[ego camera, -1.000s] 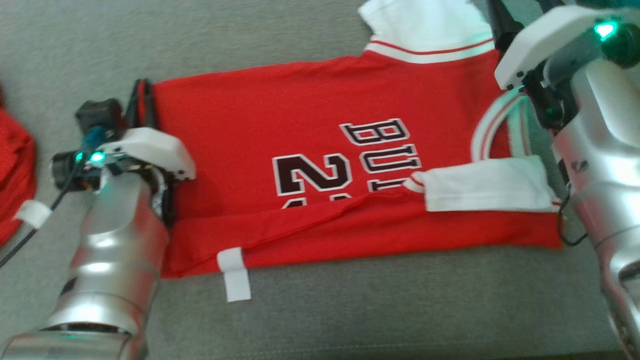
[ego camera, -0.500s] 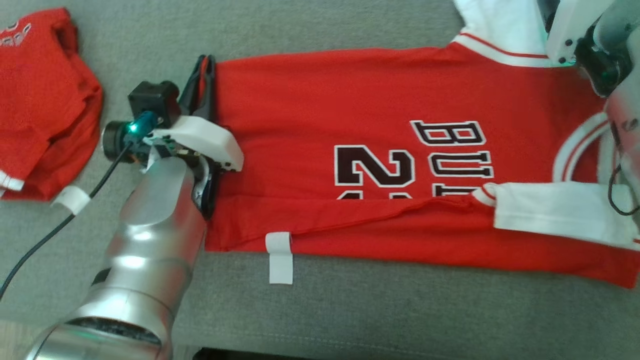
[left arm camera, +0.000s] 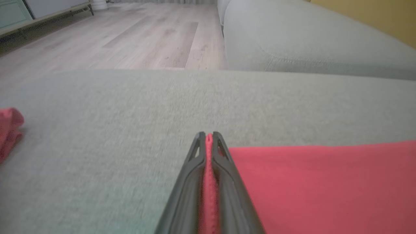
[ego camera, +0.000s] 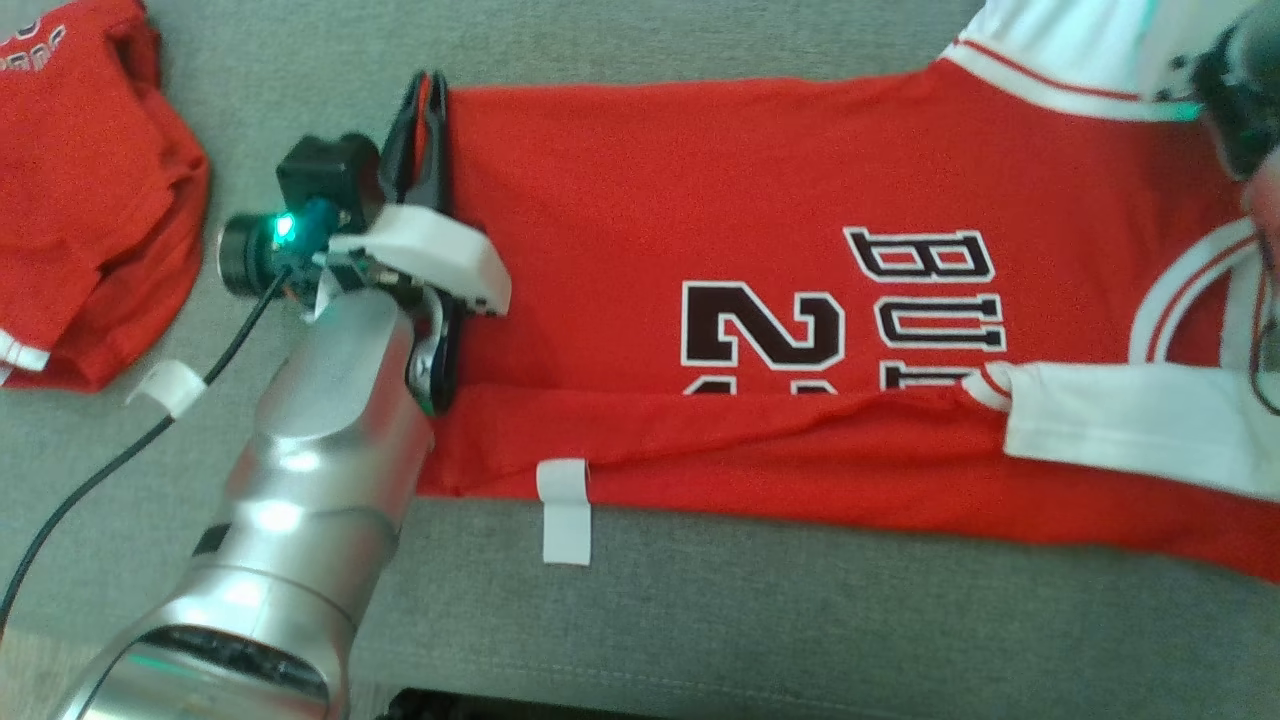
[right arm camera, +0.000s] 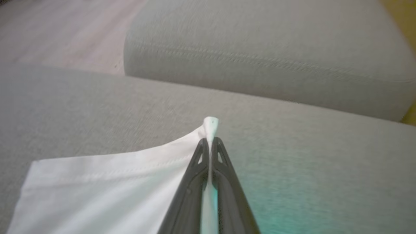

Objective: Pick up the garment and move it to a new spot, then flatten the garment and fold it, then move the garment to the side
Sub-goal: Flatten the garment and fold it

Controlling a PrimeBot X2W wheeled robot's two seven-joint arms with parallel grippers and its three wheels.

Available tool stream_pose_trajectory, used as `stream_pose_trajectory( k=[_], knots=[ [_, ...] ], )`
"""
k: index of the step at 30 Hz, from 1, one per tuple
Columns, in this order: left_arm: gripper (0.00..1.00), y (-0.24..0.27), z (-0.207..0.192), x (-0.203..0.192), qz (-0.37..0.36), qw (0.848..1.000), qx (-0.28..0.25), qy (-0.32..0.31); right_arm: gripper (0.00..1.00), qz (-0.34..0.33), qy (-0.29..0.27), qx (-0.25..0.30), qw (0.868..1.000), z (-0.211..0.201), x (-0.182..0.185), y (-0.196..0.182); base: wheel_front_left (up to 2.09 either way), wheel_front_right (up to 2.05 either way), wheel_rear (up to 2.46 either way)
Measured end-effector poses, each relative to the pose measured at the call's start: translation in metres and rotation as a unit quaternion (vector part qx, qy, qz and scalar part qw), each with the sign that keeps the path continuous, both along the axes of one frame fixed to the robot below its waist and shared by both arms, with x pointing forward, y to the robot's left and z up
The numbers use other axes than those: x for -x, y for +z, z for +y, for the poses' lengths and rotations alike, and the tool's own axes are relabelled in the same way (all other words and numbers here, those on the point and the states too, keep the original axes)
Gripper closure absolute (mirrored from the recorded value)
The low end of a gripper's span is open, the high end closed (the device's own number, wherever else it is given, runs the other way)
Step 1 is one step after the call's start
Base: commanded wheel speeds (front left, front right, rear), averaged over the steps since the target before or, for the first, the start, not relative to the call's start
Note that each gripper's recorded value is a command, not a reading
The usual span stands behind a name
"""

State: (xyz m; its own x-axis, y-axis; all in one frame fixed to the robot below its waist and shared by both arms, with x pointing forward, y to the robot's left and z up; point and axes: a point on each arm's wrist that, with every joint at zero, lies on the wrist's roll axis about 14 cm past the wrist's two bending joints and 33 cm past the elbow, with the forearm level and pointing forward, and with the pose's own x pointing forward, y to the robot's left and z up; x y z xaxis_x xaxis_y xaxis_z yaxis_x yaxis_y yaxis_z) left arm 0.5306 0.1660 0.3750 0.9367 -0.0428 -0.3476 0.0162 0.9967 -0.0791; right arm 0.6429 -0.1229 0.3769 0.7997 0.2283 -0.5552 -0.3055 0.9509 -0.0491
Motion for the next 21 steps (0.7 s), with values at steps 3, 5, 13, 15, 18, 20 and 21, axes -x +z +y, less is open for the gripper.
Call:
stream_pose_trajectory(
  k=[3, 5, 13, 15, 18, 20, 21],
  knots=[
    [1.00, 0.025, -0.007, -0.015, -0.044, 0.999, 0.000, -0.004, 1.00, -0.064, -0.025, -0.021, 0.997, -0.018, -0.008, 0.022, 0.00, 0.00, 0.00],
    [1.00, 0.043, -0.012, -0.022, -0.074, 0.997, 0.001, -0.009, 1.00, -0.096, -0.033, -0.027, 0.994, -0.024, -0.009, 0.035, 0.00, 0.00, 0.00],
    [1.00, 0.056, -0.009, -0.019, -0.103, 0.995, -0.009, -0.012, 1.00, -0.161, -0.065, -0.070, 0.982, -0.037, 0.003, 0.075, 0.00, 0.00, 0.00],
    [1.00, 0.060, -0.011, -0.015, -0.110, 0.994, -0.011, -0.016, 1.00, -0.168, -0.074, -0.081, 0.980, -0.043, 0.014, 0.081, 0.00, 0.00, 0.00],
    [1.00, 0.069, -0.015, -0.008, -0.123, 0.992, -0.013, -0.022, 1.00, -0.177, -0.085, -0.103, 0.975, -0.048, 0.035, 0.085, 0.00, 0.00, 0.00],
    [1.00, 0.072, -0.018, 0.000, -0.128, 0.991, -0.011, -0.023, 1.00, -0.181, -0.091, -0.119, 0.972, -0.050, 0.051, 0.087, 0.00, 0.00, 0.00],
    [1.00, 0.072, -0.018, 0.004, -0.129, 0.991, -0.011, -0.023, 1.00, -0.181, -0.094, -0.130, 0.970, -0.050, 0.059, 0.086, 0.00, 0.00, 0.00]
  ],
)
